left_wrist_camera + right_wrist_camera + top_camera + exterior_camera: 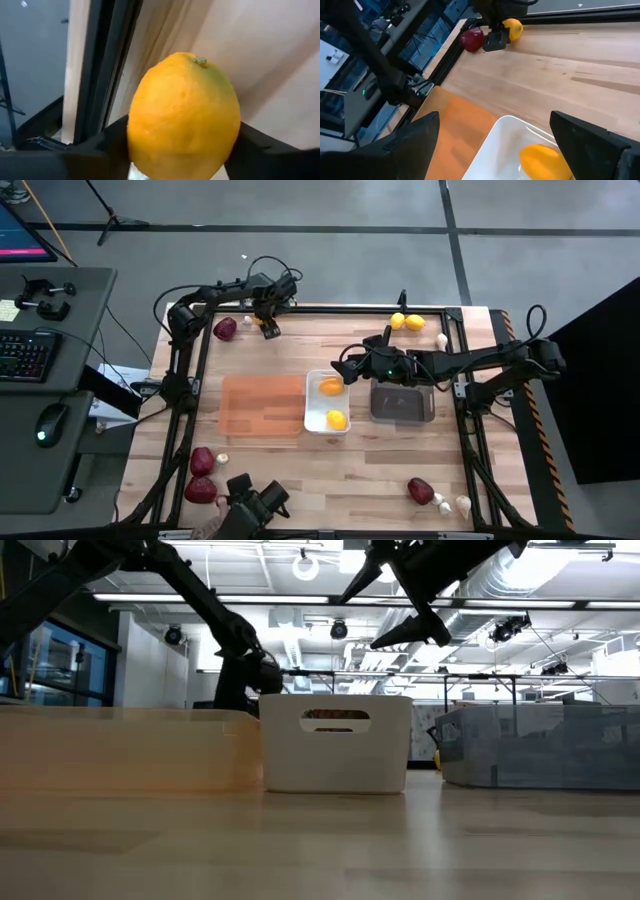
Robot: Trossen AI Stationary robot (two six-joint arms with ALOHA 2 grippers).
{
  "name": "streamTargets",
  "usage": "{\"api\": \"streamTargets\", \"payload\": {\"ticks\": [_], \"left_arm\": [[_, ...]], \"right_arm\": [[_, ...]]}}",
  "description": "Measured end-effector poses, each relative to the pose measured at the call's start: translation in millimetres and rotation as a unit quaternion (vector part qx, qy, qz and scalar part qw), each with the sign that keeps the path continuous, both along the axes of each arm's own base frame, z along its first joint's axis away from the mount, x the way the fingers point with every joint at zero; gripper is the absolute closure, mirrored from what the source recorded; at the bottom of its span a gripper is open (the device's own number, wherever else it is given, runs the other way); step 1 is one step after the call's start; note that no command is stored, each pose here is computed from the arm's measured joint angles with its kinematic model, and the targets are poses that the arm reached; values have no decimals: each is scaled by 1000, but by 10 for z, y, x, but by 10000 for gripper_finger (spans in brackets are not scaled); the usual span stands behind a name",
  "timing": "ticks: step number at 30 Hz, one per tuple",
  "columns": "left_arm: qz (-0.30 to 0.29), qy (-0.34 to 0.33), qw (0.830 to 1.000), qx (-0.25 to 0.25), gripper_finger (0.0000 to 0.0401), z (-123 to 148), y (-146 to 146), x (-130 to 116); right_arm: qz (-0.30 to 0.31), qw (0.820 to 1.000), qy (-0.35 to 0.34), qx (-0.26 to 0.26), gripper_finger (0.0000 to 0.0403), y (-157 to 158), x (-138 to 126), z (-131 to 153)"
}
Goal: Sort produce into baskets
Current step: Put the yellow lemon into the white bin
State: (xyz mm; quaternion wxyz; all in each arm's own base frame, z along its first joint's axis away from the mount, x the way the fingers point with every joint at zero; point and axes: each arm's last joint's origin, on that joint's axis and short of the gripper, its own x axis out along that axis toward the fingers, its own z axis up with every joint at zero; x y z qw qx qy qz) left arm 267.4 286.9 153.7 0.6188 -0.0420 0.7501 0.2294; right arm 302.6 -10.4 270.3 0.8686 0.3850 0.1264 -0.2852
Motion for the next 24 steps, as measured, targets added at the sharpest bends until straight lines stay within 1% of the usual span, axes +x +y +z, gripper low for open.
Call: {"api": "streamTargets", "payload": {"ticks": [1, 3, 5, 7, 9, 11, 13, 16, 18, 21, 22, 24], "left_arm": [[2, -8, 1000, 3, 215, 42, -27, 19], [8, -35, 999, 2, 215, 140, -91, 64], [24, -81, 996, -1, 215, 287, -161, 102], [45, -143, 989, -16, 215, 481, -251, 131], [60, -208, 976, -36, 215, 684, -370, 171], [57, -277, 958, -48, 215, 884, -550, 225], [38, -341, 938, -49, 215, 1072, -787, 273], [-1, -417, 908, -37, 203, 1233, -1229, 335], [-17, -462, 885, -44, 199, 1258, -1554, 363], [-36, -522, 848, -76, 196, 1200, -2065, 412], [-41, -536, 839, -89, 196, 1153, -2220, 427], [-46, -554, 825, -102, 195, 1027, -2495, 465]], "right_arm": [[-1, 1000, 0, -1, 36, -1, -1, 0], [0, 1000, 2, -5, 36, -9, -1, 0], [7, 1000, 7, -16, 36, -12, -3, 3], [20, 999, 9, -34, 36, -10, -32, 50], [27, 998, -2, -58, 36, -12, -104, 166], [24, 996, -13, -85, 36, -17, -195, 294], [14, 994, -16, -110, 36, -27, -308, 403], [2, 991, -20, -131, 36, -37, -494, 551], [1, 990, -18, -138, 36, -39, -607, 616], [4, 990, -9, -138, 36, -37, -733, 661], [4, 990, -11, -138, 36, -37, -766, 679], [5, 990, -12, -138, 36, -37, -808, 700]]}}
